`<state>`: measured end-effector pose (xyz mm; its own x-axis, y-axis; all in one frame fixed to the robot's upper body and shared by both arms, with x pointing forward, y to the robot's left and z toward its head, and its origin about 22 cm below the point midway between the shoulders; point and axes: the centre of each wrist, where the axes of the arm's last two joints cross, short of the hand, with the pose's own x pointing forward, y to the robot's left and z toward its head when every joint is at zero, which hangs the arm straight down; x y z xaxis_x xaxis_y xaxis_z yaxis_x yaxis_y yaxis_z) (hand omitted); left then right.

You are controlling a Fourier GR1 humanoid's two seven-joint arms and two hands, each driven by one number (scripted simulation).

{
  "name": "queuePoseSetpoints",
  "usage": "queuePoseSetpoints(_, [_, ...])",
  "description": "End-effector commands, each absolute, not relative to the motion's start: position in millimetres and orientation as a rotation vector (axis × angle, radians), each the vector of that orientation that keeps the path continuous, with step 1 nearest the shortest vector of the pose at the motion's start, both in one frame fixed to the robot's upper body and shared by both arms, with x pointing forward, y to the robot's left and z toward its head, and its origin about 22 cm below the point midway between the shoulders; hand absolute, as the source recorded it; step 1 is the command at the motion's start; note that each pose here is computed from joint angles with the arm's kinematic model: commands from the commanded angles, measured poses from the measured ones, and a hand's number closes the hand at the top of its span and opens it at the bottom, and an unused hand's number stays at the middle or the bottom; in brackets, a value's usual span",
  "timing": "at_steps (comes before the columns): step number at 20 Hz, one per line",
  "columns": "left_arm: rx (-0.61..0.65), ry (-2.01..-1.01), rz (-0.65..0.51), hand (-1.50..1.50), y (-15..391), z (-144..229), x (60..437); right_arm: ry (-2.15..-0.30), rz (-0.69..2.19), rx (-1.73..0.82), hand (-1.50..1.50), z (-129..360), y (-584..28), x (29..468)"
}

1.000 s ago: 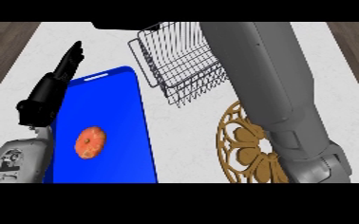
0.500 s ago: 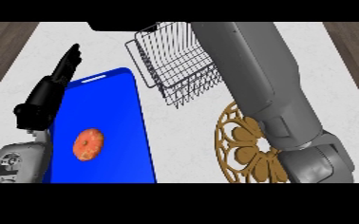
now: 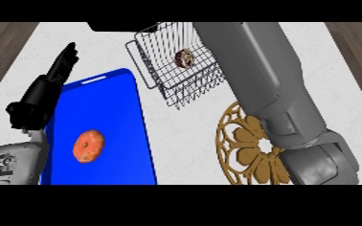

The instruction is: Pick the cupcake from the placemat and place it in the basket

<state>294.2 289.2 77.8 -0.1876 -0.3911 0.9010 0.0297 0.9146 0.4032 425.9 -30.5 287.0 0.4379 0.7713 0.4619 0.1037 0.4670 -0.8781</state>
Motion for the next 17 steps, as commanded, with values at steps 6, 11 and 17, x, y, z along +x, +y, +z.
queuePoseSetpoints(6, [0.299,-1.704,-0.373,0.00,293,71,291,-1.281,-0.065,-0.981,-1.50,306,-49,415])
queuePoseSetpoints(11, [0.311,-1.705,-0.367,0.00,295,63,281,-1.307,-0.325,-1.033,-1.50,314,-88,417])
queuePoseSetpoints(17, [0.325,-1.684,-0.315,0.00,294,62,275,-1.309,-0.479,-1.108,-1.50,297,-144,392])
